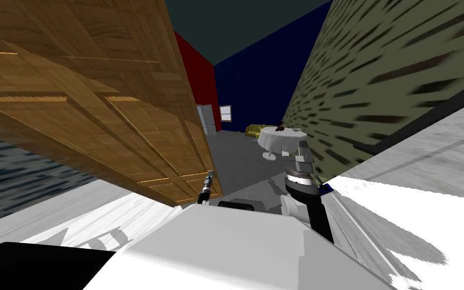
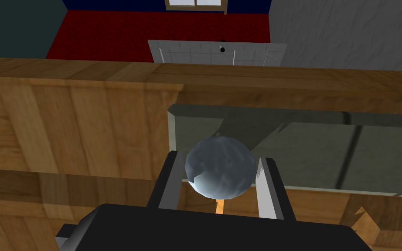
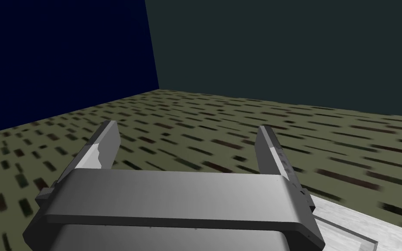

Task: Push the door open

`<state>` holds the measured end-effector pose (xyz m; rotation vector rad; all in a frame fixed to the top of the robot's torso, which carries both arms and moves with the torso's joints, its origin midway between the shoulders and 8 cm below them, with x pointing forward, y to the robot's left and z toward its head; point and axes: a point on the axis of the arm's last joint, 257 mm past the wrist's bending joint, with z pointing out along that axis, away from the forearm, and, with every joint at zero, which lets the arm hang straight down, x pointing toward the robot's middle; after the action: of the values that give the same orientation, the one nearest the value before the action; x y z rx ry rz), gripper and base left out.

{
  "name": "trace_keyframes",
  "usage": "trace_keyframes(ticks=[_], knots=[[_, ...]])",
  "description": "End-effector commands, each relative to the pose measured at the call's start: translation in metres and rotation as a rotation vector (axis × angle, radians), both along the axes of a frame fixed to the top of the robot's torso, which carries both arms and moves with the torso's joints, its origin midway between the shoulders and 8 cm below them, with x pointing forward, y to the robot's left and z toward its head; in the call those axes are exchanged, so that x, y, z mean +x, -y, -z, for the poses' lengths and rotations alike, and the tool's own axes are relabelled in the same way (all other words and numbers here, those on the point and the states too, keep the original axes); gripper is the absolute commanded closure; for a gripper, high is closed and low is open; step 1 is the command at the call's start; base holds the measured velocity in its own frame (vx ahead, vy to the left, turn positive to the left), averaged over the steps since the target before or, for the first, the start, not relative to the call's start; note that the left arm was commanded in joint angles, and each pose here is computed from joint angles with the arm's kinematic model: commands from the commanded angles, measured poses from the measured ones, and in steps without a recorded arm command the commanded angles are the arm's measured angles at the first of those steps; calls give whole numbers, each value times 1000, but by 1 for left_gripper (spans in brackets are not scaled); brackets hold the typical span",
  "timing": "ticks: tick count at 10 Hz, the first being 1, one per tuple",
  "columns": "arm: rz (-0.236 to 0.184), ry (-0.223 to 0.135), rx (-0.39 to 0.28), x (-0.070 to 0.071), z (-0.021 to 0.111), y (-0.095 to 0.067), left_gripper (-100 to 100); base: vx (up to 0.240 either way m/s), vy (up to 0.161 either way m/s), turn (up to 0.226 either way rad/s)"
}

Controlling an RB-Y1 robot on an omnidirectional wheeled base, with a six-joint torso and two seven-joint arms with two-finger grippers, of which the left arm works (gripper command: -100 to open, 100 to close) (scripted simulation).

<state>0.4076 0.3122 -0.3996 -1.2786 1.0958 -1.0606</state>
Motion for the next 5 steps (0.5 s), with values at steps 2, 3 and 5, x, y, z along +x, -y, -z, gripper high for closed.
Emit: trace_keyframes(ticks=[2, 3, 5], knots=[[-47, 14, 9, 4, -9, -21, 100, 221, -50, 80], [-64, 14, 7, 3, -9, -27, 100, 214, -20, 90], [-96, 13, 1, 2, -9, -38, 100, 191, -50, 54]])
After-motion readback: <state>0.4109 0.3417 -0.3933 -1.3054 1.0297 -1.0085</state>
